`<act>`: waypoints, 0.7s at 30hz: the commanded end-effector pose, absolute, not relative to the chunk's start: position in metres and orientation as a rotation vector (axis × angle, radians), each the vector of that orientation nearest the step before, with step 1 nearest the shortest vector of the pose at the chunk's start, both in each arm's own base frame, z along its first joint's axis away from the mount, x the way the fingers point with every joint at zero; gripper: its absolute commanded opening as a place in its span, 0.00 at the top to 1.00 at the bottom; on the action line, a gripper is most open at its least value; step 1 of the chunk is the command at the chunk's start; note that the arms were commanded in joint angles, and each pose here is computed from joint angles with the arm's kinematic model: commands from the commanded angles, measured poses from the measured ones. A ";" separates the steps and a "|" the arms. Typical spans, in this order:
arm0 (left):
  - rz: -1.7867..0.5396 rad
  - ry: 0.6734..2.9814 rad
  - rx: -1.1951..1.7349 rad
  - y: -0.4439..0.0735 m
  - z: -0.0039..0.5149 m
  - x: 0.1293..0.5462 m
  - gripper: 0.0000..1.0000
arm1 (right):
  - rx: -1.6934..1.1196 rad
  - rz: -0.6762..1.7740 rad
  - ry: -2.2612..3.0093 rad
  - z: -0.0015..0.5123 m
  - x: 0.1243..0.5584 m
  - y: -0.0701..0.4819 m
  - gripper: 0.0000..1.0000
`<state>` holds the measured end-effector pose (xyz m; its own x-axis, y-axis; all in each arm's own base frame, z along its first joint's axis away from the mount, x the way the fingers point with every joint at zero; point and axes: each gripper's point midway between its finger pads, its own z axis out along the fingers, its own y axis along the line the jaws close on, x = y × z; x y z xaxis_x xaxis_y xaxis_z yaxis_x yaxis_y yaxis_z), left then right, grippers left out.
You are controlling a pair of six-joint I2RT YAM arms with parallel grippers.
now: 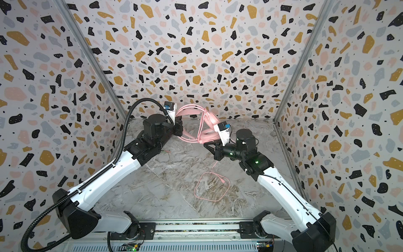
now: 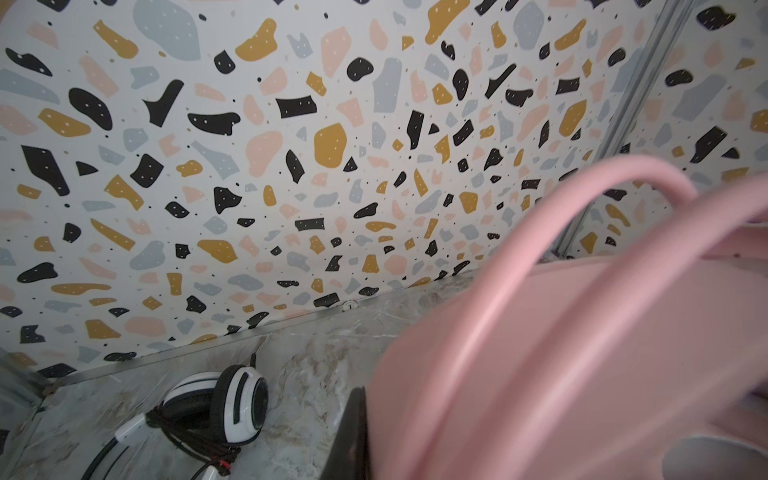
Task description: Wrap the headphones
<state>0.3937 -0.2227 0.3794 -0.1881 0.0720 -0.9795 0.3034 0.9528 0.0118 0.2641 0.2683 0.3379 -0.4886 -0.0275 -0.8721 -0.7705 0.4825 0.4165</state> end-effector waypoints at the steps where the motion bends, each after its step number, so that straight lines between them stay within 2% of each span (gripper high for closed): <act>1: 0.120 1.844 0.345 -0.181 0.347 0.396 1.00 | -0.672 0.871 1.868 0.354 0.277 0.250 0.95; 6: 0.192 1.880 0.367 -0.168 0.335 0.387 1.00 | -0.686 0.847 1.916 0.349 0.285 0.253 0.95; 13: 0.101 1.891 0.348 -0.179 0.328 0.388 1.00 | -0.802 0.906 1.909 0.355 0.268 0.292 0.95; 21: -0.126 1.926 0.362 -0.218 0.317 0.393 1.00 | -0.959 0.924 1.885 0.357 0.242 0.341 0.95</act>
<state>0.3894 -0.2075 0.3206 -0.3220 0.2011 -0.9251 0.2755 0.9548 0.1117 0.2446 0.3346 0.3103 -0.4938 -0.3274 -0.8056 -0.8221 0.4777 0.3098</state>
